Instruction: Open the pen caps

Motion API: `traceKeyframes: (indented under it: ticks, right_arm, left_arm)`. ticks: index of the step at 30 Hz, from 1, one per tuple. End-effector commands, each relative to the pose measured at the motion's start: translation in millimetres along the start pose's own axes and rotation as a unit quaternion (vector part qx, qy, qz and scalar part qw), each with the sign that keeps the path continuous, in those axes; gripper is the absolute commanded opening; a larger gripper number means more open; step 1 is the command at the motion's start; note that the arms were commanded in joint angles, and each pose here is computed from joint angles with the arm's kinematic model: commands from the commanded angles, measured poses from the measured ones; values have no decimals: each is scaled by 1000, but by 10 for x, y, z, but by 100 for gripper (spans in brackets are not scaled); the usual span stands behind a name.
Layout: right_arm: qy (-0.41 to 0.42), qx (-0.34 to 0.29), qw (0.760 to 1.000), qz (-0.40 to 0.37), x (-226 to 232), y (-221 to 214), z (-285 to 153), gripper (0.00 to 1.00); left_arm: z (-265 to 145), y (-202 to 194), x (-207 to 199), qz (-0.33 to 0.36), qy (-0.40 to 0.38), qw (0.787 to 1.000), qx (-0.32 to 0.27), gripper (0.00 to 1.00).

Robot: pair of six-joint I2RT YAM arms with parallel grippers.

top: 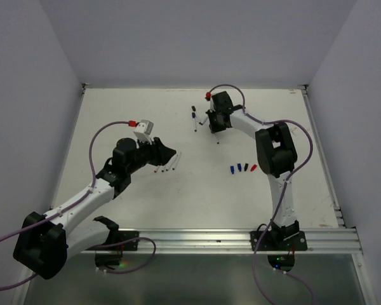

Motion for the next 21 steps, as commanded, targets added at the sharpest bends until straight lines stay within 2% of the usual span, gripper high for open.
traceKeyframes:
  ticks: [1, 3, 5, 7, 9, 10, 12, 14, 18, 21]
  right_arm:
    - [66, -54, 993, 78, 207, 32, -492, 0]
    - [122, -108, 980, 115, 354, 138, -732, 0]
    - [191, -130, 962, 147, 523, 47, -1076, 0]
    - [222, -147, 950, 166, 631, -94, -1209, 0]
    - [272, -222, 919, 178, 766, 77, -1657, 0]
    - [284, -224, 913, 189, 814, -58, -1719, 0]
    - [317, -284, 883, 197, 916, 42, -2122, 0]
    - [342, -306, 865, 203, 1025, 11, -2365, 0]
    - [368, -343, 843, 190, 1182, 28, -2682, 0]
    - [374, -342, 842, 184, 1265, 20, -2754, 0]
  left_arm:
    - [-31, 122, -406, 12, -154, 988, -7, 50]
    - [-23, 118, -485, 11, -188, 982, 0, 50]
    - [2, 103, -498, 7, -198, 980, 6, 50]
    - [2, 107, -522, 1, -210, 978, 3, 50]
    - [10, 85, -533, -6, -218, 976, 3, 50]
    - [17, 76, -535, -9, -222, 975, 4, 50]
    - [9, 49, -551, -20, -236, 972, 4, 50]
    - [8, 4, -545, -29, -244, 969, 7, 50]
    - [-53, 23, -662, -48, -294, 954, 1, 50]
    - [-97, 58, -733, -62, -320, 945, -8, 50]
Point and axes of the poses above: each gripper's point midway between its finger pads, its own z axis out along the fingers, its own x axis along the line the jaws close on, y = z × x, the point moved 6 cm from there along -z, back along the fingers, and after that the axes turned 8 degrees about -z, right-handed, at the moved point
